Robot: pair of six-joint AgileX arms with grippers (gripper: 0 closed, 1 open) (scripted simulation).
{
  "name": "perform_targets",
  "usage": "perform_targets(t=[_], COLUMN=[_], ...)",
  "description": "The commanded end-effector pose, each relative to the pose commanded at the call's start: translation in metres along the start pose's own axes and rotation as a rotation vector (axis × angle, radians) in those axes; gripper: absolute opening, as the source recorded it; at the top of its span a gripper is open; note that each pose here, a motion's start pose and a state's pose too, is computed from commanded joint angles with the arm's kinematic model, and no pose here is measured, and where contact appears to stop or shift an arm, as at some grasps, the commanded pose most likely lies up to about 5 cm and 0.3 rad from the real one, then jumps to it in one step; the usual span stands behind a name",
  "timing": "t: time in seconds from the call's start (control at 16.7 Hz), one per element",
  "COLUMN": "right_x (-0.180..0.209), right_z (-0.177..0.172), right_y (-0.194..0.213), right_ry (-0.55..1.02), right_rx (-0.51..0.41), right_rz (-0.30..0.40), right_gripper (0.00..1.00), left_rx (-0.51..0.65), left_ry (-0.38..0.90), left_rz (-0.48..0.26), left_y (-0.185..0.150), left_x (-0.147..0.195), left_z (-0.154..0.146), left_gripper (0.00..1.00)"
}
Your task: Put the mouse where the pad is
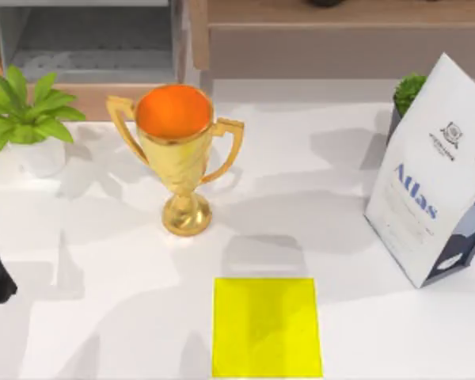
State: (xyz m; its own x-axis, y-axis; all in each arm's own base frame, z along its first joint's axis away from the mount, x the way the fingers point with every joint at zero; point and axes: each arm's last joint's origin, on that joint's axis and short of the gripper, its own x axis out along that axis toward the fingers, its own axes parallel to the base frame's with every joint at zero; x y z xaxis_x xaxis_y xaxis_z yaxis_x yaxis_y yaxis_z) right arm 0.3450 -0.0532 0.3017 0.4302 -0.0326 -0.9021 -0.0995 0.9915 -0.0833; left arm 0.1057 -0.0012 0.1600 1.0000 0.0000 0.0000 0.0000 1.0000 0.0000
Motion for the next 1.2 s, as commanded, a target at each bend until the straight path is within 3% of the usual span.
perform_targets(t=[0.3, 0.6, 1.2], right_x=[0.073, 0.13, 0.153], right_z=[0.046, 0.059, 0.056], right_y=[-0.014, -0.026, -0.028], right_ry=[0.237, 0.397, 0.433], right_rx=[-0.112, -0.167, -0.173], right_rz=[0.09, 0.122, 0.123], right_gripper=[1.0, 1.0, 1.0], left_rx=[0.0, 0.0, 0.0], left_ry=[0.0, 0.0, 0.0], left_rz=[0.0, 0.0, 0.0], left_y=[0.0, 0.0, 0.0], left_x=[0.0, 0.0, 0.0], left_z=[0.0, 0.0, 0.0], left_gripper=[1.0, 1.0, 1.0])
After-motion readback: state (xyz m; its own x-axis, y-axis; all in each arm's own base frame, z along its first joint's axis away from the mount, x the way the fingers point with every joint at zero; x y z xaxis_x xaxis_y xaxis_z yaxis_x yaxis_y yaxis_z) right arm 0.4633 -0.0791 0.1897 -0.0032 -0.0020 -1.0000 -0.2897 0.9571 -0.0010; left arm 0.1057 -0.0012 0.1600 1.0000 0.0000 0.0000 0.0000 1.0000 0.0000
